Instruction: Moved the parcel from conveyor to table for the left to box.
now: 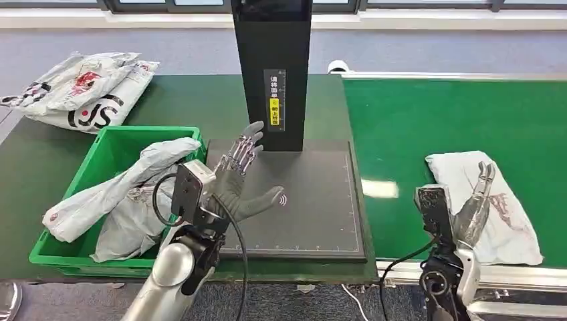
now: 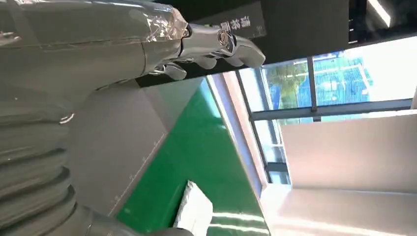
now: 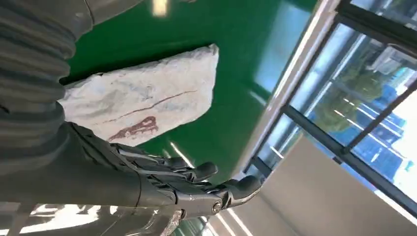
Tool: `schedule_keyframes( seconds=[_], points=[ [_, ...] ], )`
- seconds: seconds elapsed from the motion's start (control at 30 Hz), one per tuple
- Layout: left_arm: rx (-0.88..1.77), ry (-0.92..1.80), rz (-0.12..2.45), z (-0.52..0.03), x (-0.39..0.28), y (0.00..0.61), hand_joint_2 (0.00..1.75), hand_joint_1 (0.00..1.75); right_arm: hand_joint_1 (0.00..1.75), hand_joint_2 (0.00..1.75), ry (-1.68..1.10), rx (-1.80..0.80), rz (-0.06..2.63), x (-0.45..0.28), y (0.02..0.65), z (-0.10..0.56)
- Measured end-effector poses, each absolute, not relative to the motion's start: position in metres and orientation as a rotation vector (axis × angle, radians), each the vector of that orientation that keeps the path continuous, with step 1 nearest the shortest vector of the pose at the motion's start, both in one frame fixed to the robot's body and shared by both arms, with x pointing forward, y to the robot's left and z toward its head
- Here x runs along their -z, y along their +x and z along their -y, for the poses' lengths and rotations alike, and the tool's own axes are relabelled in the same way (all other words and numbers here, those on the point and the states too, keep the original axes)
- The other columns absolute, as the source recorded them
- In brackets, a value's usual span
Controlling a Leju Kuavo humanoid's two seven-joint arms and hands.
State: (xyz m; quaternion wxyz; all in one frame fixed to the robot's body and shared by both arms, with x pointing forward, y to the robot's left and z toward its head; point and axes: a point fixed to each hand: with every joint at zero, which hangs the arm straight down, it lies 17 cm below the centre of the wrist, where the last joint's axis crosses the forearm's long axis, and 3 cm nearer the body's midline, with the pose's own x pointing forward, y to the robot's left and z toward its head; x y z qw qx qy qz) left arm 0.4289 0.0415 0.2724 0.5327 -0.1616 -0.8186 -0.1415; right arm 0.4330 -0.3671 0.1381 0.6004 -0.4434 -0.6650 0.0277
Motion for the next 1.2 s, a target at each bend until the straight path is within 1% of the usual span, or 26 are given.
schedule_keyframes(
  seconds=[0.37, 0.63, 0.9, 1.2],
  points=[
    [0.344, -0.385, 1.942, -0.038, -0.269, 0.43, 1.75, 0.0, 0.0, 1.75, -1.145, -0.066, 1.417, -0.11, 0.422, 0.406],
    [0.334, -0.385, 1.926, -0.036, -0.263, 0.431, 1.75, 0.0, 0.0, 1.75, -1.207, -0.09, 1.257, -0.064, 0.409, 0.443],
    [0.332, -0.385, 1.92, -0.036, -0.26, 0.429, 1.75, 0.0, 0.0, 1.75, -1.206, -0.125, 1.104, -0.018, 0.4, 0.462],
    [0.33, -0.385, 1.908, -0.037, -0.254, 0.427, 1.75, 0.0, 0.0, 1.75, -1.147, -0.19, 0.964, 0.03, 0.396, 0.465]
  ],
)
